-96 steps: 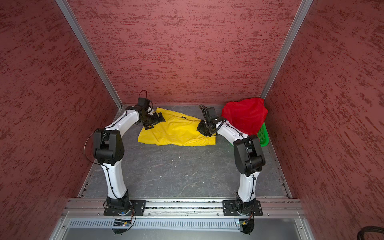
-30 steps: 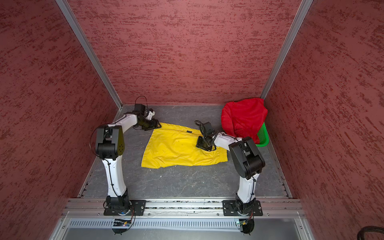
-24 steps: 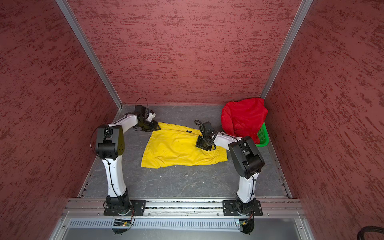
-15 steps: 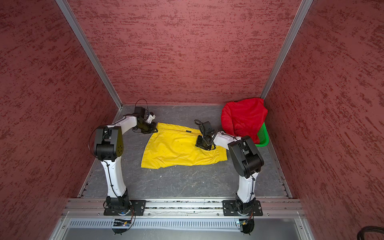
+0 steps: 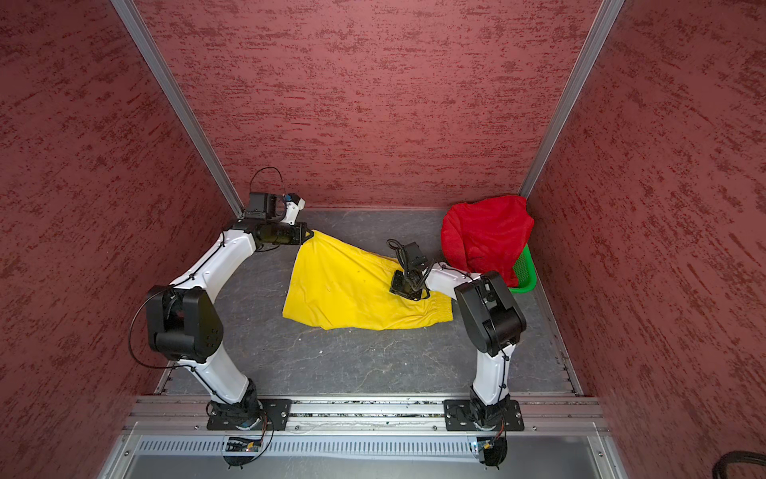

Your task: Fold and stack the shorts

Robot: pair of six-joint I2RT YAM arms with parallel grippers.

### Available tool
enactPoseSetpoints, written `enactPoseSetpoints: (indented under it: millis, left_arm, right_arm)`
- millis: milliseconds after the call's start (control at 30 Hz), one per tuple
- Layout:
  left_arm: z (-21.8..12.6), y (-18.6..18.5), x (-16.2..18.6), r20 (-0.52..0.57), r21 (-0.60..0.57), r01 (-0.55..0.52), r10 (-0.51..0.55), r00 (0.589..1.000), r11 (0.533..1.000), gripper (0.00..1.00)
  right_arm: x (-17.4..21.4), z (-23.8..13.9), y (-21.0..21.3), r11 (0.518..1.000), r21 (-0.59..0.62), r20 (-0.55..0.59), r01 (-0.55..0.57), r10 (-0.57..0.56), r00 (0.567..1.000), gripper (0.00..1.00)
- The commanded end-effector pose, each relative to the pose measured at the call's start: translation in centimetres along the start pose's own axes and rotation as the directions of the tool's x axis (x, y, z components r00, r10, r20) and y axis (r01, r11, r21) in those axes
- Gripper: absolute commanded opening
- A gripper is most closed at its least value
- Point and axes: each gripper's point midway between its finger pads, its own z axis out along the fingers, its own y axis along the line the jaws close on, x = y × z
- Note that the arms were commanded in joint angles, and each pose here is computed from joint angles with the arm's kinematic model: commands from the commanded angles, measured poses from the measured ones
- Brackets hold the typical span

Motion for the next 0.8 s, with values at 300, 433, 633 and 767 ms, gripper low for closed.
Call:
enactPoseSetpoints:
  millis: [300, 433, 633, 767]
  left_arm:
    - [1.7, 0.0, -6.9, 0.166, 0.0, -0.055, 0.054, 0.985, 0.998, 0.0]
    - [3.8, 2.0, -7.0, 0.142, -0.061, -0.003, 0.011, 0.99, 0.998, 0.0]
    - [9.5, 5.6, -4.9, 0.033, -0.128, 0.075, -0.071, 0.997, 0.989, 0.0]
    - [13.3, 7.7, -3.4, -0.046, -0.167, 0.134, -0.143, 0.989, 0.977, 0.12]
  right_arm:
    - [2.2, 0.5, -4.0, 0.985, 0.166, -0.056, -0.044, 0.054, 0.997, 0.39]
    - [2.1, 0.4, -4.0, 0.984, 0.172, -0.053, -0.046, 0.056, 0.997, 0.39]
    - [1.7, 0.6, -3.9, 0.983, 0.176, -0.048, -0.059, 0.068, 0.997, 0.39]
    - [0.9, 0.4, -3.2, 0.984, 0.169, -0.027, -0.061, 0.067, 0.997, 0.4]
